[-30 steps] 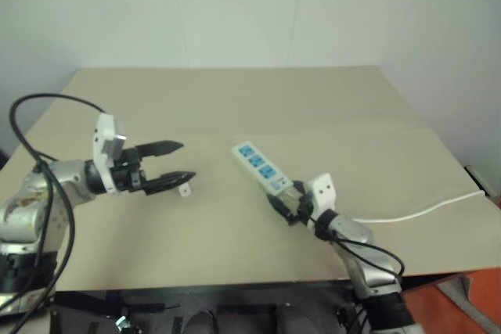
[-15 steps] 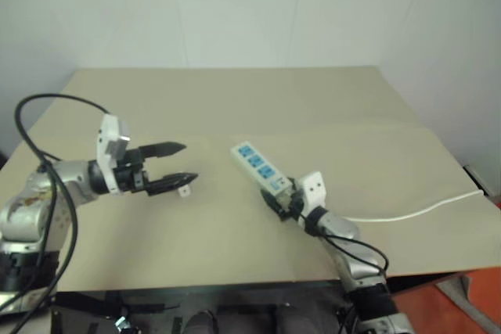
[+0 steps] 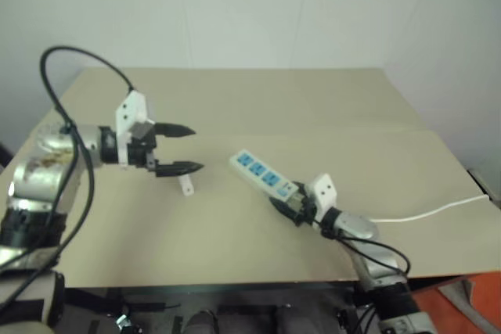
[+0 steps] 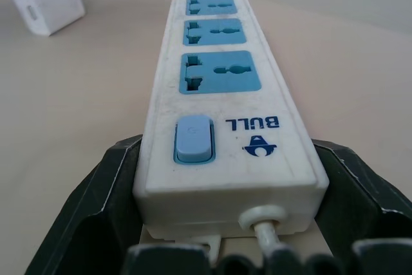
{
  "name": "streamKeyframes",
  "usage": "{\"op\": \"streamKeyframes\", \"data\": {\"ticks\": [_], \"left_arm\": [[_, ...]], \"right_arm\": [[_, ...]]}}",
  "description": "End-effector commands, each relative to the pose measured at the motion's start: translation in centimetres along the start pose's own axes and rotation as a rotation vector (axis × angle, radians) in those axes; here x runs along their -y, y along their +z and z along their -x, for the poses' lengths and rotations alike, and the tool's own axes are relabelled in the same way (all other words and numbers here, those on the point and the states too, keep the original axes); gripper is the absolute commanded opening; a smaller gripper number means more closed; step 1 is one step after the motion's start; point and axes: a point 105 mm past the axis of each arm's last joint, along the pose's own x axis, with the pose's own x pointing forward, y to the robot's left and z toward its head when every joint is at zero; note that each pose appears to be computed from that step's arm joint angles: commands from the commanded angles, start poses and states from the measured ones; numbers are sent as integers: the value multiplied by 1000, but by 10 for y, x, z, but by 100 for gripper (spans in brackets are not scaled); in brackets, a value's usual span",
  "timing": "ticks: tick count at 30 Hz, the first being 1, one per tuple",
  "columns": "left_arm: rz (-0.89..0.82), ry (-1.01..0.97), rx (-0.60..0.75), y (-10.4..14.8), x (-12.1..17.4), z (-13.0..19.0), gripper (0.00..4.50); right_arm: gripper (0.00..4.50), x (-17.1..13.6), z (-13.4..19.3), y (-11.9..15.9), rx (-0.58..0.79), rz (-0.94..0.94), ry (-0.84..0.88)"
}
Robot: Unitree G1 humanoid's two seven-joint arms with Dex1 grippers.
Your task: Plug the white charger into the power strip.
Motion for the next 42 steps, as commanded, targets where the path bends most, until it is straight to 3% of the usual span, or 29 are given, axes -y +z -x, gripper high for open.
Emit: {"op": "streamKeyframes", "data": {"ticks": [1,6,10,13,25,42], "left_arm": [[-193,-202,-152,10,2,1,450],[-404,-341,-349,7,-10,-10,450],[-614,-532,-586,-5,-14,-17,450],[-719,-675,-689,-8,-13,-24,450],[-949,-949,-827,-29,-11,-33,450],[-956,-1000,-855,-63,-7,-40,450]], "right_arm": [[343,-9,20,-6,-67,-13,163],[343,-12,31,-6,-124,-15,262],[343,-12,30,-6,-132,-10,266],[343,-16,28,-8,-136,-13,271],[343,-29,20,-12,-137,-19,274],[343,-29,14,-16,-138,-27,221]]}}
